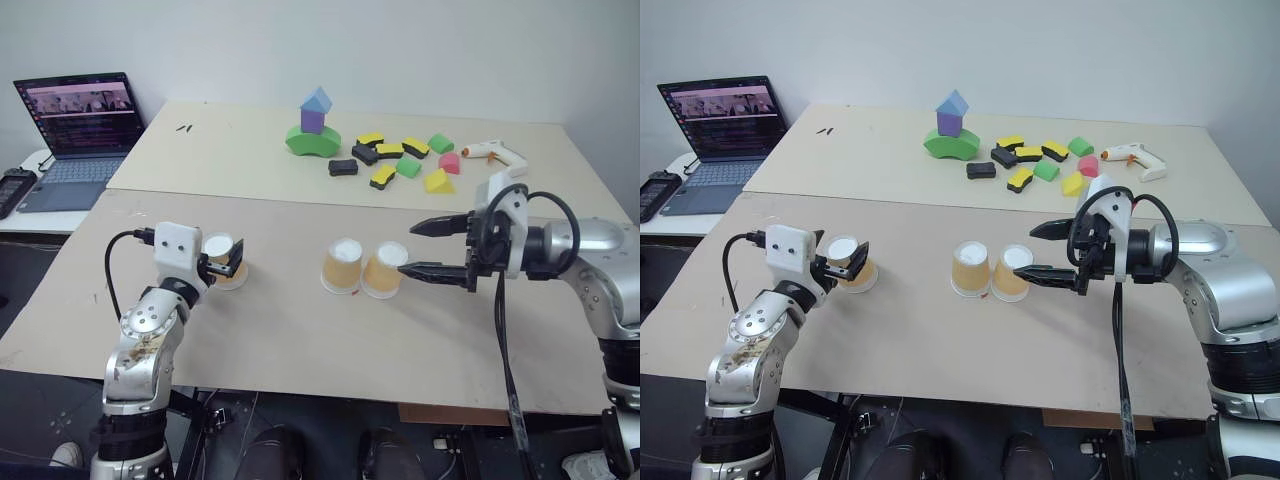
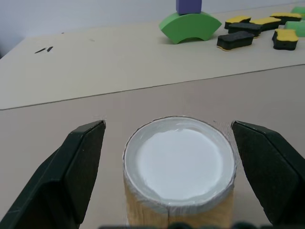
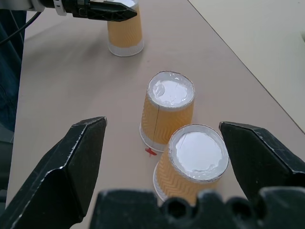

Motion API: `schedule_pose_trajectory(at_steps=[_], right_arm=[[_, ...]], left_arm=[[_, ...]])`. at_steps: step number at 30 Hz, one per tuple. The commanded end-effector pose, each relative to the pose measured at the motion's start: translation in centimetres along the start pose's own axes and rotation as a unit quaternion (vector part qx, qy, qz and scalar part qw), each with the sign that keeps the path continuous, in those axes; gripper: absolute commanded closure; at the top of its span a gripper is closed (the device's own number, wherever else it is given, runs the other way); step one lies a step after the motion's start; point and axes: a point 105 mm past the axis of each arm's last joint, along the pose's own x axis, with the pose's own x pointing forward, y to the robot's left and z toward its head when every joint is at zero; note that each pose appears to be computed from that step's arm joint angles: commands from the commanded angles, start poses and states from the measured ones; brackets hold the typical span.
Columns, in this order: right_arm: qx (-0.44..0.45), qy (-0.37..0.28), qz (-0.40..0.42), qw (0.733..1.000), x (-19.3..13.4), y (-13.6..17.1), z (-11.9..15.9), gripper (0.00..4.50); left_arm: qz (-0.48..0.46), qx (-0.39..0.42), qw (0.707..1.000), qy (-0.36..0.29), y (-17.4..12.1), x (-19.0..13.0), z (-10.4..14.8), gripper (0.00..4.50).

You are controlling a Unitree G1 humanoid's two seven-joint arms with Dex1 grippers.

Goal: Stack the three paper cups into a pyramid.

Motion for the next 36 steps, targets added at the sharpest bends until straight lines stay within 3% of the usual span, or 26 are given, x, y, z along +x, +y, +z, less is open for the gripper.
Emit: schedule_pose_trajectory(at_steps=[1, 10, 16, 25, 29, 33, 36], right_arm=[[-0.022, -0.012, -0.014, 1.000, -0.6, -0.2, 0.9, 0.05], [-0.023, -0.010, -0.026, 0.999, -0.7, -0.7, 0.8, 0.05], [-0.028, -0.017, -0.031, 0.999, -0.8, -1.0, 1.3, 0.00], [-0.025, -0.019, -0.046, 0.998, -1.0, -1.5, 1.2, 0.00], [-0.024, -0.020, -0.063, 0.997, -0.9, -2.0, 1.1, 0.00], [-0.017, -0.023, -0.083, 0.996, -0.7, -2.6, 1.0, 0.00], [-0.011, -0.029, -0.103, 0.994, -0.7, -3.1, 0.8, 0.00]], left_arm=[[-0.012, -0.002, 1.000, -0.015, -0.4, 0.2, 1.0, 0.00], [0.007, -0.016, 1.000, -0.012, 0.3, 0.1, 0.9, 0.00], [0.014, -0.029, 0.999, -0.009, 0.4, 0.2, 0.9, 1.86], [-0.008, -0.026, 0.999, -0.022, -0.4, 1.4, 2.0, 1.98], [-0.097, -0.012, 0.991, -0.092, -3.1, 4.1, 6.2, 1.98], [-0.239, 0.028, 0.956, -0.169, -5.7, 6.7, 13.2, 1.98], [-0.315, 0.070, 0.928, -0.188, -6.7, 7.9, 16.9, 1.98]])
